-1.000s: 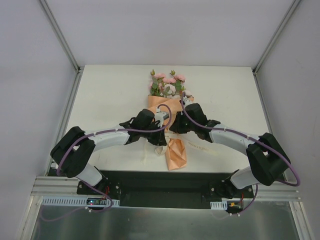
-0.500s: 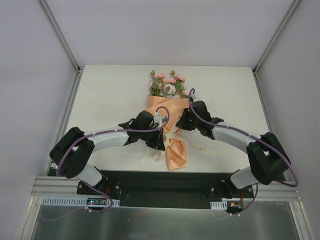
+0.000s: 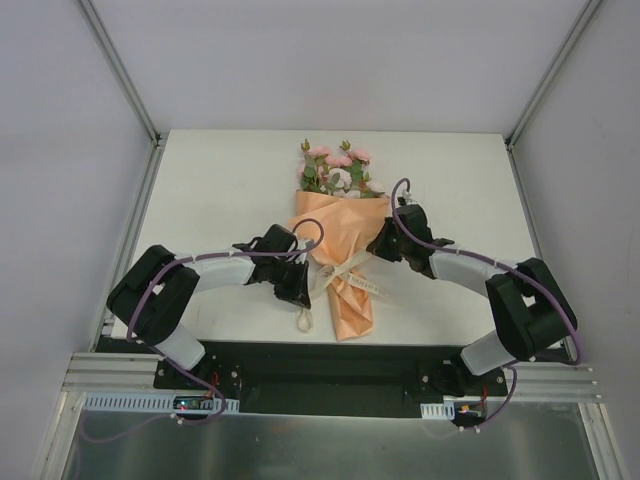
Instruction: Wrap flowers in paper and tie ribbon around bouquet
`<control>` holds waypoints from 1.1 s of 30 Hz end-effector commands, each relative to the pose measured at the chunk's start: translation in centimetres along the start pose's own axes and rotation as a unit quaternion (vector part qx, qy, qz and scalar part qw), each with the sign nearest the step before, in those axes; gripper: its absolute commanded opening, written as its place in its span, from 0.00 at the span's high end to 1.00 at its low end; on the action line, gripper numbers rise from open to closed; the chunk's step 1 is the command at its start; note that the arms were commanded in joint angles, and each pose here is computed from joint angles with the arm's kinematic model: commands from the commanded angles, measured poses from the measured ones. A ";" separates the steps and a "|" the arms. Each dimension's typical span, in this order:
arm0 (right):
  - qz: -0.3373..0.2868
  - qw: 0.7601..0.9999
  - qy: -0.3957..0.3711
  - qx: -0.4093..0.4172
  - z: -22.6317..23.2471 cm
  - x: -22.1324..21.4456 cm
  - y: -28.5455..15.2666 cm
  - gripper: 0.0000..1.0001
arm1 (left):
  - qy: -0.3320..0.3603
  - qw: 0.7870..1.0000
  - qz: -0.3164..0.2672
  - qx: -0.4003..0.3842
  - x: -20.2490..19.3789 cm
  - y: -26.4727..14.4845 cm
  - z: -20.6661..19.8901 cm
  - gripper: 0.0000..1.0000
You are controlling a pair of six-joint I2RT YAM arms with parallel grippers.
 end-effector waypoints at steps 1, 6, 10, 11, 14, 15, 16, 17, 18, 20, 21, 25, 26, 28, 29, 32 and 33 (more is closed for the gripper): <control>-0.034 0.999 0.019 -0.006 -0.9 1.7 0.7 1.00 | -0.050 0.996 0.029 0.061 -1.9 0.0 2.0 1.00; -0.035 0.999 0.016 -0.023 -2.2 2.6 1.1 1.00 | -0.071 0.992 0.019 0.099 -2.6 -0.6 3.0 1.00; -0.036 0.999 0.015 -0.013 -2.8 3.5 1.5 1.00 | -0.085 0.989 0.012 0.118 -3.0 -0.9 4.1 1.00; -0.039 0.999 0.008 -0.003 -2.5 3.8 1.4 1.00 | -0.088 0.989 0.010 0.116 -3.0 -1.0 4.2 1.00; -0.025 0.997 -0.023 0.067 -0.1 3.8 0.9 1.00 | -0.088 0.991 0.009 0.103 -2.4 -1.1 4.2 1.00; -0.024 0.995 -0.043 0.088 1.2 4.0 0.3 0.99 | -0.072 0.993 0.007 0.092 -1.9 -1.1 3.8 1.00; -0.020 0.994 -0.057 0.091 1.7 3.7 -0.3 0.99 | -0.068 0.994 0.006 0.083 -1.6 -1.0 3.5 1.00; -0.019 0.992 -0.076 0.100 2.7 3.0 -0.8 1.00 | -0.065 0.995 0.010 0.077 -1.5 -0.9 3.4 1.00; -0.029 0.991 -0.087 0.092 2.9 3.1 -1.7 1.00 | -0.062 0.996 0.008 0.070 -1.1 -0.9 3.1 1.00; -0.031 0.991 -0.096 0.088 3.1 2.9 -2.3 0.99 | -0.068 0.995 0.013 0.072 -1.0 -0.6 3.3 1.00; -0.022 0.995 -0.086 0.052 2.0 2.7 -2.5 1.00 | -0.073 0.994 0.013 0.076 -0.8 -0.5 3.3 1.00; -0.030 0.996 -0.081 0.026 1.5 3.3 -3.6 0.99 | -0.117 0.990 0.023 0.078 -1.0 -0.1 3.7 1.00; -0.034 0.996 -0.077 0.021 1.3 3.4 -3.7 0.99 | -0.122 0.989 0.028 0.078 -1.1 0.1 3.8 1.00; -0.047 0.997 -0.066 -0.006 0.2 3.6 -3.9 1.00 | -0.133 0.987 0.028 0.083 -1.2 0.1 4.2 1.00; -0.049 0.997 -0.055 -0.018 -0.7 3.6 -3.8 1.00 | -0.138 0.986 0.027 0.086 -1.3 0.1 4.3 1.00; -0.058 0.996 -0.037 -0.056 -2.9 3.9 -3.4 1.00 | -0.150 0.984 0.023 0.095 -1.5 -0.2 5.0 1.00; -0.065 0.995 -0.036 -0.063 -3.2 4.1 -3.2 1.00 | -0.156 0.983 0.025 0.096 -1.9 -0.2 5.2 1.00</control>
Point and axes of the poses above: each gripper's point midway between its finger pads, its own y axis out along the fingers, its own z axis along the line the jaws close on, x = y × z, the point moved 4 cm from there along -y, back along the fingers, and after that the axes turned 4 degrees about y, right-handed, at the moved point
